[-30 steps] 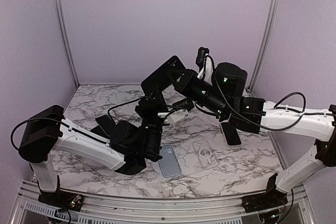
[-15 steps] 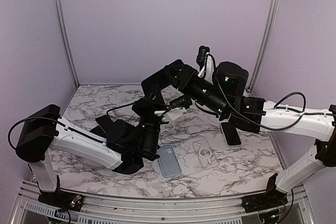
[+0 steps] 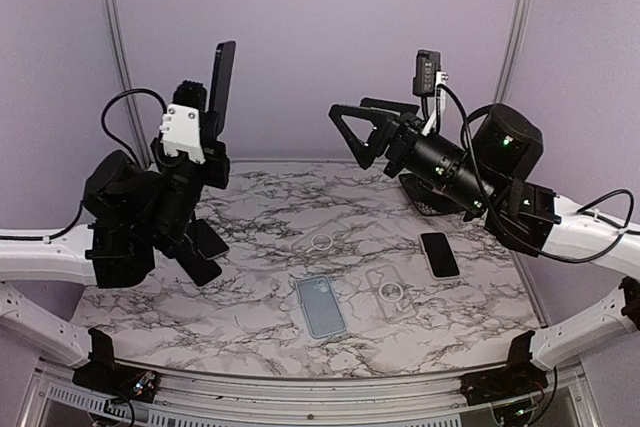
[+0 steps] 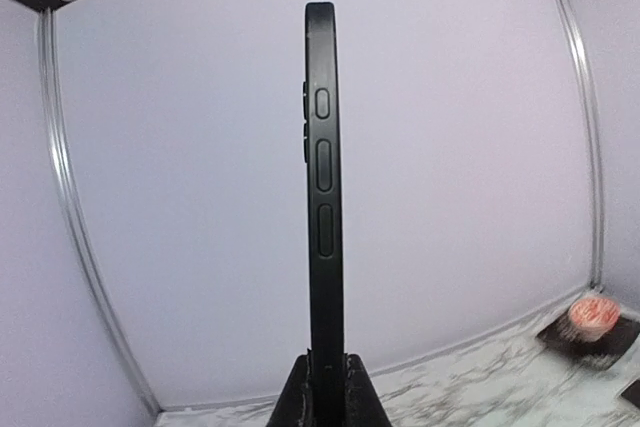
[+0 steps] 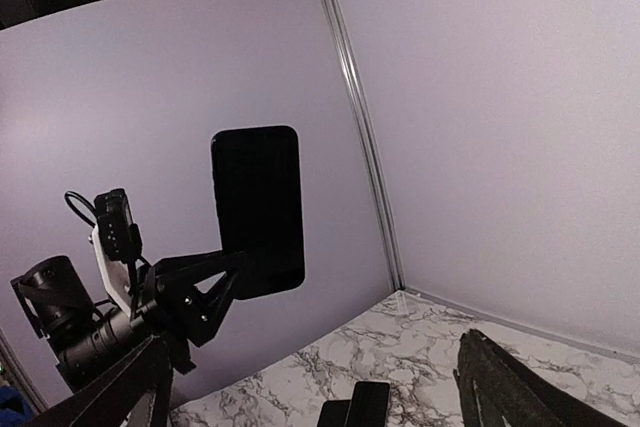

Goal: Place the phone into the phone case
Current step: Pass from the left arm to the right

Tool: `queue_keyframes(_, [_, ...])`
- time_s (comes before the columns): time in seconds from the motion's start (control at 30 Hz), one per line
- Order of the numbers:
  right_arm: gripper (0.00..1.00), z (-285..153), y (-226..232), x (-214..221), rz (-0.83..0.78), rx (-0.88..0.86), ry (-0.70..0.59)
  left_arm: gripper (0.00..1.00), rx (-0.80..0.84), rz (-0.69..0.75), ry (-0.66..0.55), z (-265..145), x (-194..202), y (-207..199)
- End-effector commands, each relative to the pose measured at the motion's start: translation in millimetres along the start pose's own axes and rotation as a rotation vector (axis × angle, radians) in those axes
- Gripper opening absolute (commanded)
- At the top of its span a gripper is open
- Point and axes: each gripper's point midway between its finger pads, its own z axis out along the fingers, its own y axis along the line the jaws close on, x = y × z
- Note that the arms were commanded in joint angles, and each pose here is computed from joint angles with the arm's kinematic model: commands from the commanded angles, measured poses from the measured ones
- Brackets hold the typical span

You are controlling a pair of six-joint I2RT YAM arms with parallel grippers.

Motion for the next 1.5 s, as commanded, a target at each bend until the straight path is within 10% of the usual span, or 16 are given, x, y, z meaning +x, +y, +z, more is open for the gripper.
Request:
queue_keyframes(0.0, [0.97, -13, 11, 4, -0.192, -0.152, 0.051, 0.0, 0.358, -0.402, -0.003, -16, -3, -33])
queue_keyframes(0.27, [0.9, -10, 50, 16, -0.222, -0.5, 0.163, 0.0, 0.964, -0.691, -0.036, -65, -50, -87])
queue_keyframes(0.53, [0.8, -6, 55, 25, -0.166, -0.545, 0.193, 0.0, 1.118, -0.783, -0.094, -87, -73, -88])
queue_keyframes(0.93, [0.0, -6, 68, 34, -0.087, -0.647, 0.239, 0.0, 1.09, -0.791, -0.042, -81, -54, -96])
queue_keyframes(1.0, [0.0, -4, 63, 37, -0.079, -0.611, 0.251, 0.05, 1.052, -0.771, 0.007, -76, -38, -100])
queue_keyframes(1.07, [0.0, 3, 43, 44, -0.077, -0.489, 0.285, 0.61, 0.99, -0.721, 0.09, -71, -11, -103])
queue_keyframes(1.13, [0.0, 10, 3, 58, -0.05, -0.288, 0.358, 0.82, 0.877, -0.634, 0.209, -63, 28, -101])
queue_keyframes(1.27, [0.0, -9, -95, 127, -0.025, 0.162, 0.63, 0.8, 0.581, -0.332, 0.515, -56, 132, -78])
queue_keyframes(1.47, [0.0, -59, -127, 219, 0.06, 0.303, 0.914, 0.49, 0.558, -0.069, 0.859, -100, 247, -84])
